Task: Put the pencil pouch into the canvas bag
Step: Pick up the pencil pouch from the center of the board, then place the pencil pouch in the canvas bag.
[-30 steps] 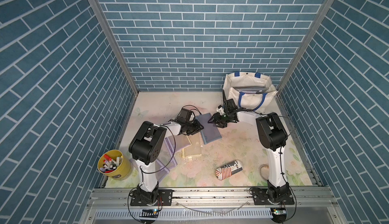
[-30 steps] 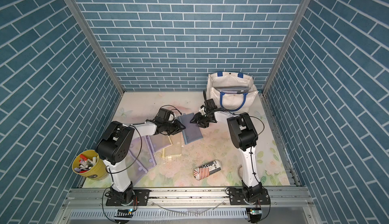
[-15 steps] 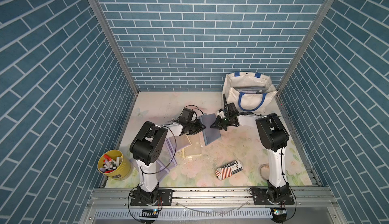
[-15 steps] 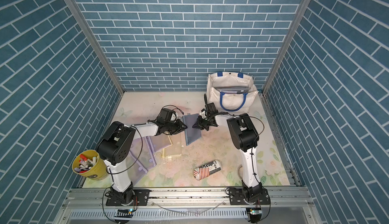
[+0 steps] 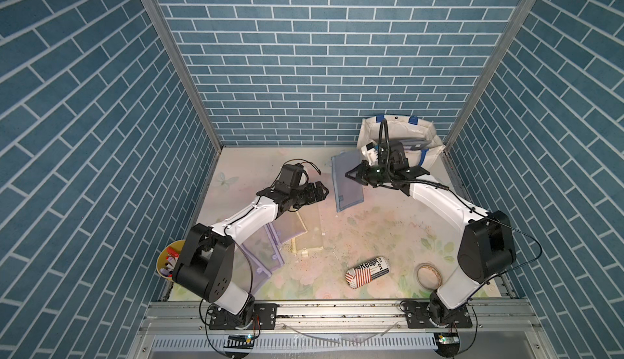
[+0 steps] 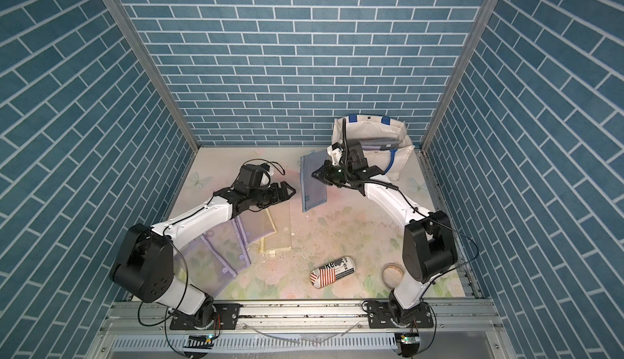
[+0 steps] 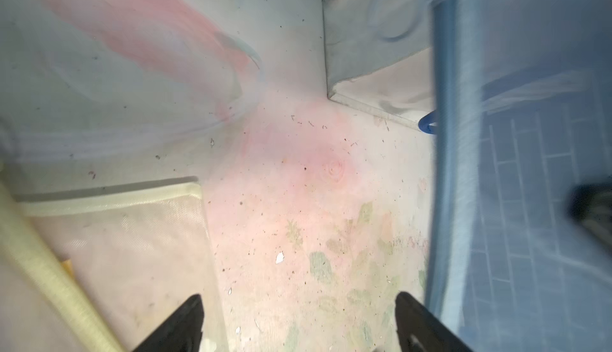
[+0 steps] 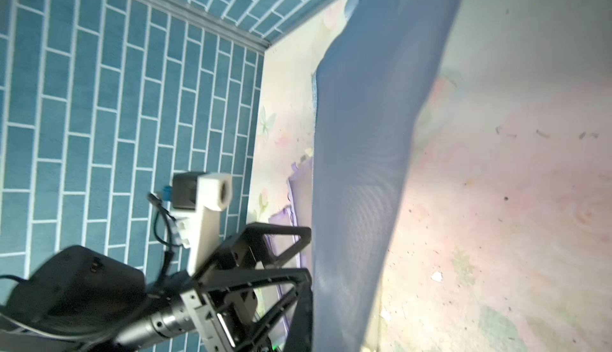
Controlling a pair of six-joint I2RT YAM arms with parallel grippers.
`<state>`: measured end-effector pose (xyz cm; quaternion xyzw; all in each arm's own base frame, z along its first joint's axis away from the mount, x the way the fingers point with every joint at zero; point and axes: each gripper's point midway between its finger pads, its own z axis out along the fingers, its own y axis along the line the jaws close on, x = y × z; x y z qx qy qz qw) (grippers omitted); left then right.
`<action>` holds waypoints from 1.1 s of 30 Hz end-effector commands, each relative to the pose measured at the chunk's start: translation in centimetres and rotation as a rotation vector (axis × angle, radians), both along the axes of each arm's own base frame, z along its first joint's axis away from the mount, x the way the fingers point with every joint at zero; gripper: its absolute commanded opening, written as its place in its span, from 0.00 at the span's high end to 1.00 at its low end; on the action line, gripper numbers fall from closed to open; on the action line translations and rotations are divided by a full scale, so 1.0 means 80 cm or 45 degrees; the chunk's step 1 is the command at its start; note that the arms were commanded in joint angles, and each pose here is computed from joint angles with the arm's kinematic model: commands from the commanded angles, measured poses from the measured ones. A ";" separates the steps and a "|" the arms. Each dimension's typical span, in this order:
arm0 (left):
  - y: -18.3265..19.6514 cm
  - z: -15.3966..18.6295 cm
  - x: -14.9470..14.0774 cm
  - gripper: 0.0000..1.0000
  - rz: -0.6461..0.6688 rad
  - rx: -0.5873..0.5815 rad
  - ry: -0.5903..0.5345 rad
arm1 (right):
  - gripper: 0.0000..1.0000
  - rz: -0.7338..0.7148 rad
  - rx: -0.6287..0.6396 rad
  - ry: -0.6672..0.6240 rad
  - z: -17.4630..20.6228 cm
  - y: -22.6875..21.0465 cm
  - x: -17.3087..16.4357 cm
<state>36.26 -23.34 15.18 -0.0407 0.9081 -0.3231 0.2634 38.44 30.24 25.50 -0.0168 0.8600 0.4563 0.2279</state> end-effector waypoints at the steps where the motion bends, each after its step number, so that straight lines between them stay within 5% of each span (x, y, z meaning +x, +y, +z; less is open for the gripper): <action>1: 0.013 -0.015 -0.023 0.02 -0.034 0.135 0.029 | 1.00 -0.228 -0.069 -0.086 0.063 -0.034 0.033; 11: 0.005 0.002 -0.042 0.00 -0.122 0.214 -0.029 | 1.00 -0.942 -0.036 -0.197 0.180 -0.151 0.152; 17: 0.004 0.013 -0.046 0.01 -0.158 0.233 -0.073 | 1.00 -1.310 -0.019 -0.151 0.162 -0.212 0.191; 33: 0.014 0.013 -0.069 0.01 -0.203 0.250 -0.073 | 1.00 -1.710 0.034 0.009 0.079 -0.294 0.251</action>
